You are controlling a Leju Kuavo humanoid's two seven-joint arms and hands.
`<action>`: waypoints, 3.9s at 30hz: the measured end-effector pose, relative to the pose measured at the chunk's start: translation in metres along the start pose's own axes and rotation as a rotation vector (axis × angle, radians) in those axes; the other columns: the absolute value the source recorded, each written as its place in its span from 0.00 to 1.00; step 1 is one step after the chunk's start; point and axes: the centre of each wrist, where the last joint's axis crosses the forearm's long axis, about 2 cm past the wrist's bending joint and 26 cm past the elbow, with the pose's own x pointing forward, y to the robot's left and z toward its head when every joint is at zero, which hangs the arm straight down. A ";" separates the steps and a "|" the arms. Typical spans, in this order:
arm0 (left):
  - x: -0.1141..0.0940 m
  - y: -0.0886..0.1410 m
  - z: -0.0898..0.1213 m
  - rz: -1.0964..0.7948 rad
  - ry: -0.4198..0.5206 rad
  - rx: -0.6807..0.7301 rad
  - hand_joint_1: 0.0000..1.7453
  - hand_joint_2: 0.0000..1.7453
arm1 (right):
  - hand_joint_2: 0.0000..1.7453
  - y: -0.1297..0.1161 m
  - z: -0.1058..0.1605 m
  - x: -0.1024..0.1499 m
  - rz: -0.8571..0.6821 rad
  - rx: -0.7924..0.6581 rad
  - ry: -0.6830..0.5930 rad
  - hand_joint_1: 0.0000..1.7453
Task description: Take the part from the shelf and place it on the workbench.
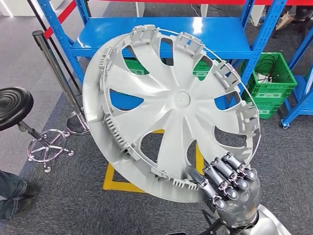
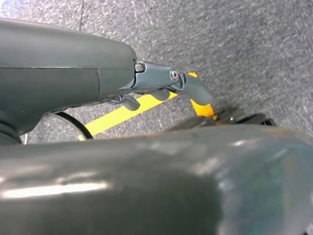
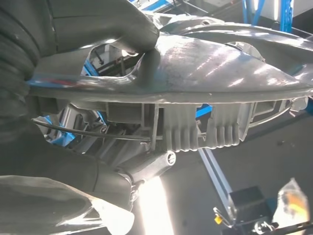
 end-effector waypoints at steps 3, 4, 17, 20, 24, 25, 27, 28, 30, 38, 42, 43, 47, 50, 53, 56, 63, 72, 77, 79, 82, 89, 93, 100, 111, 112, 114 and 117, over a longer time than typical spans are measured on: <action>0.000 -0.001 0.000 0.002 0.001 -0.003 0.00 0.00 | 1.00 0.000 0.001 0.001 -0.002 0.002 0.002 1.00; 0.001 -0.001 0.000 0.002 0.000 -0.004 0.00 0.00 | 1.00 0.000 0.001 0.001 -0.002 0.003 0.003 1.00; 0.004 0.000 -0.004 0.007 -0.004 0.000 0.00 0.00 | 1.00 -0.001 0.003 0.001 -0.002 0.011 0.013 1.00; 0.005 -0.003 -0.004 0.010 -0.005 -0.004 0.00 0.00 | 1.00 -0.001 0.004 0.000 -0.002 0.012 0.012 1.00; 0.005 -0.003 -0.005 0.011 -0.005 -0.003 0.00 0.00 | 1.00 -0.001 0.004 0.000 -0.001 0.013 0.011 1.00; 0.005 -0.003 -0.005 0.011 -0.005 -0.003 0.00 0.00 | 1.00 -0.001 0.004 0.000 -0.001 0.012 0.011 1.00; 0.004 -0.002 -0.005 0.010 -0.003 -0.002 0.00 0.00 | 1.00 -0.001 0.004 0.000 -0.002 0.012 0.014 1.00; 0.004 -0.002 -0.005 0.011 -0.003 -0.004 0.00 0.00 | 1.00 -0.001 0.004 0.000 -0.003 0.013 0.015 1.00; 0.003 -0.002 -0.004 0.010 0.000 -0.010 0.00 0.00 | 1.00 -0.001 0.004 0.001 -0.005 0.013 0.018 1.00; 0.002 -0.003 -0.005 0.013 0.007 -0.011 0.00 0.00 | 1.00 -0.001 0.004 0.002 -0.008 0.013 0.024 1.00; 0.001 -0.001 -0.005 0.010 0.011 -0.003 0.00 0.00 | 1.00 -0.001 0.004 0.001 -0.007 0.012 0.013 1.00; 0.001 0.000 -0.005 0.010 0.012 -0.003 0.00 0.00 | 1.00 -0.001 0.004 0.001 -0.006 0.012 0.009 1.00; 0.002 -0.001 -0.006 0.013 0.013 -0.006 0.00 0.00 | 1.00 -0.001 0.004 0.000 -0.002 0.014 0.005 1.00; 0.002 -0.003 -0.006 0.018 0.012 -0.012 0.00 0.00 | 1.00 -0.001 0.005 -0.001 0.001 0.016 0.003 1.00; 0.003 -0.005 -0.006 0.021 0.010 -0.017 0.00 0.00 | 1.00 -0.001 0.006 -0.001 0.002 0.021 0.002 1.00; 0.003 -0.006 -0.006 0.025 0.004 -0.025 0.00 0.00 | 1.00 -0.002 0.006 -0.002 0.006 0.020 -0.005 1.00; 0.002 -0.005 -0.007 0.028 0.001 -0.029 0.00 0.00 | 1.00 -0.004 0.006 -0.004 0.017 0.015 -0.011 1.00; 0.002 -0.005 -0.008 0.015 0.003 -0.041 0.00 0.00 | 1.00 -0.005 0.005 -0.004 0.022 0.011 -0.014 1.00; 0.001 -0.006 -0.008 -0.008 0.013 -0.048 0.00 0.00 | 1.00 -0.007 0.006 -0.005 0.028 0.009 -0.005 1.00; 0.001 -0.006 -0.008 -0.016 0.012 -0.049 0.00 0.00 | 1.00 -0.007 0.006 -0.005 0.029 0.010 -0.002 1.00; 0.001 -0.006 -0.009 -0.025 0.016 -0.050 0.00 0.00 | 1.00 -0.008 0.008 -0.003 0.024 0.016 0.002 1.00; 0.000 -0.007 -0.009 -0.043 0.017 -0.052 0.00 0.00 | 1.00 -0.008 0.008 -0.004 0.028 0.016 -0.010 1.00; 0.000 -0.005 -0.009 -0.049 0.018 -0.040 0.00 0.00 | 1.00 -0.009 0.009 -0.008 0.041 0.017 -0.035 1.00; -0.003 -0.005 -0.008 -0.052 0.028 -0.046 0.00 0.00 | 1.00 -0.014 0.015 -0.022 0.097 0.040 -0.127 1.00; -0.006 -0.005 -0.007 -0.054 0.040 -0.047 0.00 0.00 | 1.00 -0.033 0.027 -0.045 0.195 0.074 -0.164 1.00; -0.006 -0.004 -0.007 -0.055 0.041 -0.048 0.00 0.00 | 1.00 -0.035 0.028 -0.046 0.203 0.075 -0.164 1.00; -0.006 -0.004 -0.007 -0.057 0.043 -0.048 0.00 0.00 | 1.00 -0.038 0.029 -0.048 0.216 0.079 -0.162 1.00; -0.006 -0.004 -0.008 -0.058 0.045 -0.047 0.00 0.00 | 1.00 -0.041 0.031 -0.050 0.226 0.085 -0.157 1.00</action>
